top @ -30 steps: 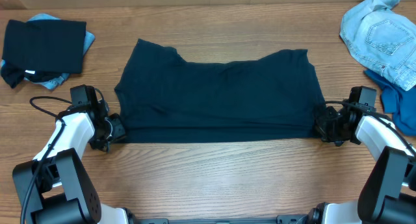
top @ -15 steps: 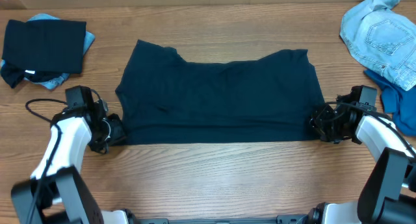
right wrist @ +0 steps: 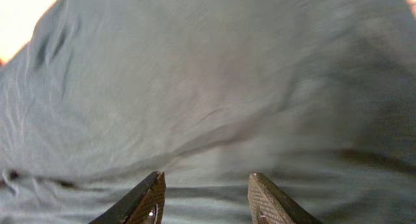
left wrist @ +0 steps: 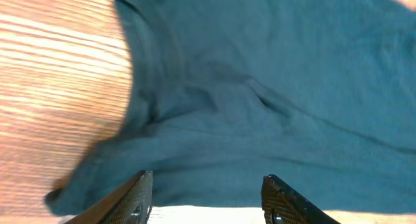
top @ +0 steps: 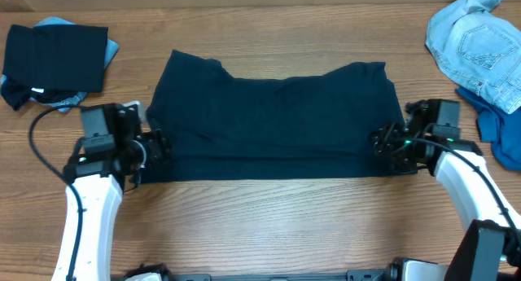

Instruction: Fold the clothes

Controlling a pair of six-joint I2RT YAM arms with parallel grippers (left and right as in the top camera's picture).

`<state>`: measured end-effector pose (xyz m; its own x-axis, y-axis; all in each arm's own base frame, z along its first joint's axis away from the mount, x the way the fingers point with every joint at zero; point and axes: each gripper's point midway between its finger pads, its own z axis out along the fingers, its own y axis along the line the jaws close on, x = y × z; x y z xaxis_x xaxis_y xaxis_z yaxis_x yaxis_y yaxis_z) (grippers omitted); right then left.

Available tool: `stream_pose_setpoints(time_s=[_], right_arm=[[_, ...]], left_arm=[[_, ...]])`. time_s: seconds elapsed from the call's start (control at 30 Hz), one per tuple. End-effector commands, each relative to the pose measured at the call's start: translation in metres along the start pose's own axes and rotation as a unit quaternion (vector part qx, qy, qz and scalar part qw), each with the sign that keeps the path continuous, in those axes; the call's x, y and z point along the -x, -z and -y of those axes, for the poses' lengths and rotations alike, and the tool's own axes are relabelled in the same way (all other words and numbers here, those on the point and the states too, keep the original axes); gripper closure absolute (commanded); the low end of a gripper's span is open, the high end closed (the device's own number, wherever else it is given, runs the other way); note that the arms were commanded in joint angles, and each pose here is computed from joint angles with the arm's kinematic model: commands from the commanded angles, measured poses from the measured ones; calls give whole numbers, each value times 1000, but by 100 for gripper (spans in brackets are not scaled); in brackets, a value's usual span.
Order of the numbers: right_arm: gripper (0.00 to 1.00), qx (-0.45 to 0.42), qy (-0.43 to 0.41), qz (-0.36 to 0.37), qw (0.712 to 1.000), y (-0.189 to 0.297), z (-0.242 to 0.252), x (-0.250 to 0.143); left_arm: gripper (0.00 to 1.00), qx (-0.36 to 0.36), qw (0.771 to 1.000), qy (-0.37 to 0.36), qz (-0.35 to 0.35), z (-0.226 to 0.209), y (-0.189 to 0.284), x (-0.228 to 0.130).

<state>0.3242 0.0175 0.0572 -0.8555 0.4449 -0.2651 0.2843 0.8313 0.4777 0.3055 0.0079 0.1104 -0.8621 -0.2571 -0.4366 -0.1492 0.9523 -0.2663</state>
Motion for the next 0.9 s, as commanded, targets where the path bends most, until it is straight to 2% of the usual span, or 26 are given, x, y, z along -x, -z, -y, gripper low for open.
stream_pose_setpoints(time_s=[0.0,0.23,0.33,0.67,0.87], right_arm=[[55,17,40,7,999,1,-24,2],[56,10,37,-8,999,0,-23,-6],[56,8,34,-13,999,0,-21,-9],[56,8,34,-13,999,0,-21,-8],[56,6,32,-19,999,0,-20,-11]], left_arm=[[42,12,998,-62,-16,12,-18,-4],[42,6,993,-115,-15,38,-62,2],[47,14,993,-114,-32,33,-81,-3],[48,22,992,-111,-56,24,-114,-13],[52,51,995,-87,-9,16,-129,13]])
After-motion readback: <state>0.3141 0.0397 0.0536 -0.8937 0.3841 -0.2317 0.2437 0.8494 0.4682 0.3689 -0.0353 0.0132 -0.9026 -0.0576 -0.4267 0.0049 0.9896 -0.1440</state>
